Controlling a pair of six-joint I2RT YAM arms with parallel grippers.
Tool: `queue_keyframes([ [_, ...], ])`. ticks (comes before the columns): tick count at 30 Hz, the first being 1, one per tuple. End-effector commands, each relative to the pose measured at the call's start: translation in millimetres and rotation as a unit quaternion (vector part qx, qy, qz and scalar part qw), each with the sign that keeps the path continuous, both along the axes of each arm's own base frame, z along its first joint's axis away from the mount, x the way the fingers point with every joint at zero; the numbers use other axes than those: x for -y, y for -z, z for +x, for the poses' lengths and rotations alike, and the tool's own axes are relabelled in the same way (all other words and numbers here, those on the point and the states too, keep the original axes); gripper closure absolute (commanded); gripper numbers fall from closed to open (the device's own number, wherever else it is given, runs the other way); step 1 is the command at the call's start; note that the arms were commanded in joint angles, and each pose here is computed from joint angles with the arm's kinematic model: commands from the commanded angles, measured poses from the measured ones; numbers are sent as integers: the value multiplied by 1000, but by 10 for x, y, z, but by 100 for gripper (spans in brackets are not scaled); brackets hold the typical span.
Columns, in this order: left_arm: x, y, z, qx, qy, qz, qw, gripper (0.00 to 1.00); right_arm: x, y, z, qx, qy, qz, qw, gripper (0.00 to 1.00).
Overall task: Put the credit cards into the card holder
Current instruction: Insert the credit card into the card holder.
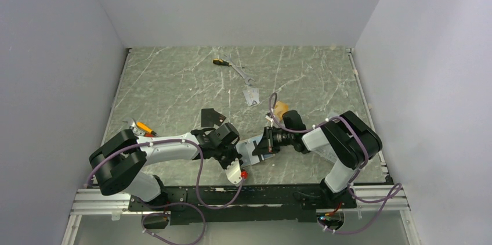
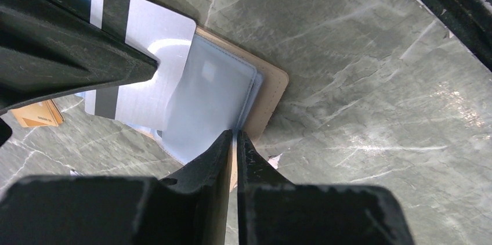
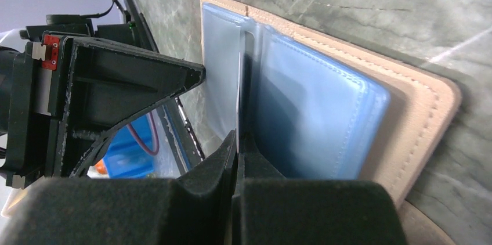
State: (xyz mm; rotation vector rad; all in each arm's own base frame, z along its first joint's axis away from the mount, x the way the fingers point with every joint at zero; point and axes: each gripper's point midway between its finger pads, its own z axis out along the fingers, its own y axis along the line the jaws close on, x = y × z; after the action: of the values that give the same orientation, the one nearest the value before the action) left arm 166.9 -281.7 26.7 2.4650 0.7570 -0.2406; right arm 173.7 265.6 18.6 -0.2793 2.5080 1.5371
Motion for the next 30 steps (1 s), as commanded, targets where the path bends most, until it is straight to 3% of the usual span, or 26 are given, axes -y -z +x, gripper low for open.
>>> queue_keyframes([
  [1,27,-59,-23,3,7,-9,1000,86,-4,132,-87,-7,-22,-27,999,100],
  [9,23,-65,-30,2,8,-10,1000,84,37,193,57,-7,3,-68,998,100],
  [18,-5,-59,-55,0,8,-8,1000,85,155,112,338,18,33,-93,995,66],
  [30,-3,-58,-41,7,6,-12,1000,86,170,-42,350,8,14,-78,997,57],
])
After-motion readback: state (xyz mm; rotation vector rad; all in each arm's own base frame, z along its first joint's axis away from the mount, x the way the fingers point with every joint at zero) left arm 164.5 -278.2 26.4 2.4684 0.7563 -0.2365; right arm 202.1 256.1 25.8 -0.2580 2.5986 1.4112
